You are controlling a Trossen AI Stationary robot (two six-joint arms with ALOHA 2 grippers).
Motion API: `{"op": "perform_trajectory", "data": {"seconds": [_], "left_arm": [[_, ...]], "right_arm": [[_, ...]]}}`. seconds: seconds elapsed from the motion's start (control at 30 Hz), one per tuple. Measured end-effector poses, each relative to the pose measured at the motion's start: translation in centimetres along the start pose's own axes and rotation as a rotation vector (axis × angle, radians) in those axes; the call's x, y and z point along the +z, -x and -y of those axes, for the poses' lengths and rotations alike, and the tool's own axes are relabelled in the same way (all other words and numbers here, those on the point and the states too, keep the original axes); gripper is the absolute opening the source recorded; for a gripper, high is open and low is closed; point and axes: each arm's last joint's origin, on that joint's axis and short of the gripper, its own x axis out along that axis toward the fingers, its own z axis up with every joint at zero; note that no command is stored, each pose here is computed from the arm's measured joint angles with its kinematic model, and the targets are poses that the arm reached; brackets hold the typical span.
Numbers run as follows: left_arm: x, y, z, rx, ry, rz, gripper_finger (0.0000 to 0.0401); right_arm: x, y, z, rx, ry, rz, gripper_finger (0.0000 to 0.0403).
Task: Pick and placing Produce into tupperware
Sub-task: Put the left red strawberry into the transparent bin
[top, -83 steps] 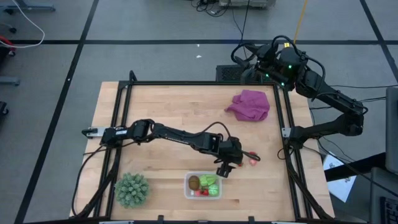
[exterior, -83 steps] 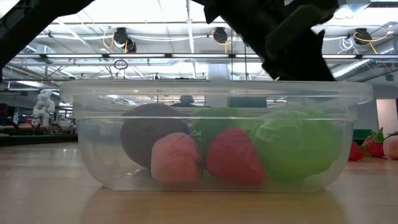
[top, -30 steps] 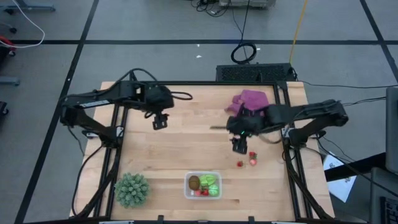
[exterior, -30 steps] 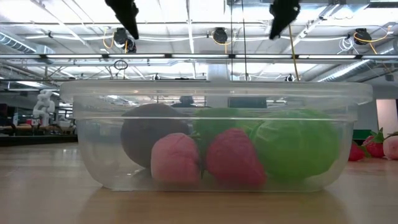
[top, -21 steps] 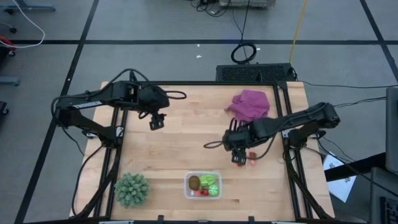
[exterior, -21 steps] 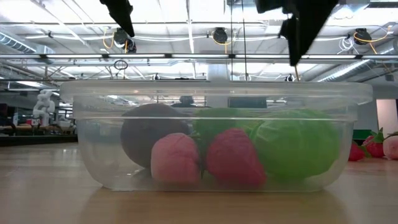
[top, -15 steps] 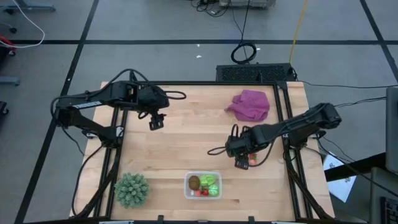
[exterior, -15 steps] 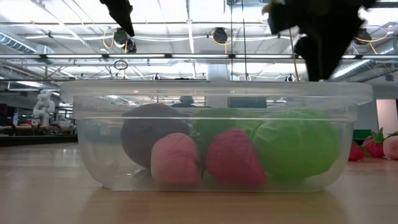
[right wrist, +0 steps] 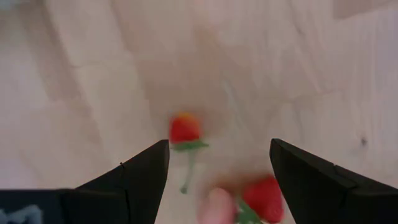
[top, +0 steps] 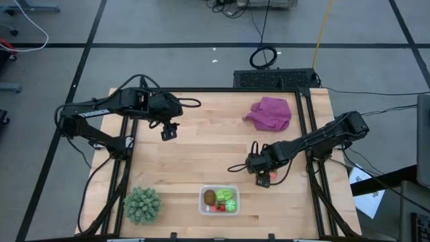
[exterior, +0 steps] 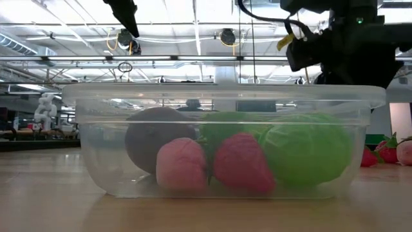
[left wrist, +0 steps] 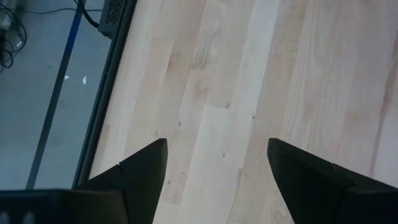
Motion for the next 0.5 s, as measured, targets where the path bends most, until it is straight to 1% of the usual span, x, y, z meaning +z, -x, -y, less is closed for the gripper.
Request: {"op": "perform_trajectory", "data": {"seconds": [0.07,0.13,0.5], "left_arm": [[0.0,0.0,0.0,0.0,0.001,0.0,0.028],[0.0,0.01,0.0,-0.001,0.001,0.0,0.028],[0.0,0.01,0.01,-0.004,0.016,0.0,0.028]], "right_arm": [[0.14,0.01,-0.37,0.035,0.008,0.017,0.0267],[0.11,0.02,-0.7,0.047,0.019,0.029,0.0267],[0.08,-0.33,-1.01,0.044,0.041,0.024,0.0267]]}}
